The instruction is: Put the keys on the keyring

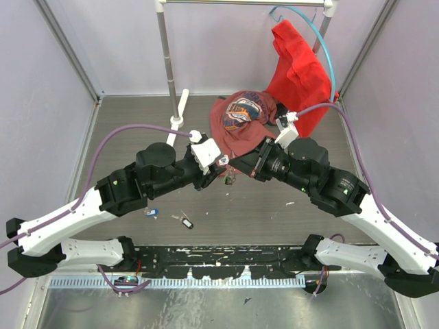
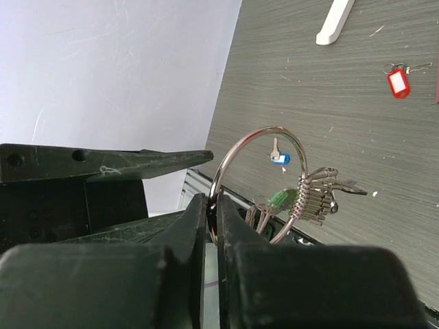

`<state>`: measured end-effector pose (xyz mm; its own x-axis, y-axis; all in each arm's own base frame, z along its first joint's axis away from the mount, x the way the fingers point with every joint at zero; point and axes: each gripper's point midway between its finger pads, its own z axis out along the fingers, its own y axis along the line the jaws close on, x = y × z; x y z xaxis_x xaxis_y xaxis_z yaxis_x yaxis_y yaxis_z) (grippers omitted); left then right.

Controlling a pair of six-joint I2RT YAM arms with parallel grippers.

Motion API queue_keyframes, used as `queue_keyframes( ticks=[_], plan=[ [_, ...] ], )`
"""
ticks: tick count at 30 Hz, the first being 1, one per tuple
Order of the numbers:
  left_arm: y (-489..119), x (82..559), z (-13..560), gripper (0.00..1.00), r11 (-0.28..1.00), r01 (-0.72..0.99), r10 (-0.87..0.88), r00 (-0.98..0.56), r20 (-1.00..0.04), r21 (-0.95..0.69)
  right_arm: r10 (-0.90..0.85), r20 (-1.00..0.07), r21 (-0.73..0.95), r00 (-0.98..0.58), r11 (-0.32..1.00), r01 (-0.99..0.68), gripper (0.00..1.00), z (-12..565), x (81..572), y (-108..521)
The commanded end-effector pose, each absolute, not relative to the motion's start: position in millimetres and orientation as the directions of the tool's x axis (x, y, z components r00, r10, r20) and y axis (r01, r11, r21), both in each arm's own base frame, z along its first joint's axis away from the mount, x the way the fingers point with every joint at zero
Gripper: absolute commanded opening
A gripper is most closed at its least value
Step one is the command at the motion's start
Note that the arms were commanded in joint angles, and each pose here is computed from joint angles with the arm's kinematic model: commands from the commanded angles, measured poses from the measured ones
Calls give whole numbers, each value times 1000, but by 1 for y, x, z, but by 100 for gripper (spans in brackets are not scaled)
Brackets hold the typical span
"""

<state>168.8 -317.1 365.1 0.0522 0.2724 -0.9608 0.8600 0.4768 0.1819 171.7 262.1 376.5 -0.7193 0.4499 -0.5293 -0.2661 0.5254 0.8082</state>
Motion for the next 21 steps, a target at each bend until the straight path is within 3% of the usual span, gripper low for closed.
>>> queue_keyframes(
  ticks=[1, 12, 18, 21],
  plan=[
    [-323, 169, 372, 42, 469, 863, 245, 77, -967, 187, 492, -515, 845, -702, 428, -320, 0, 408, 167, 264],
    [-326, 165, 386, 28, 459, 871, 198, 90, -976, 173, 482, -500, 854, -720, 409, -321, 1, 406, 164, 269],
    [-326, 165, 388, 0, 457, 873, 192, 90, -977, 170, 483, -499, 857, -720, 399, -326, 1, 409, 163, 268],
    [-324, 163, 389, 0, 455, 874, 192, 91, -977, 170, 487, -501, 857, -716, 395, -331, 1, 410, 162, 267]
  ],
)
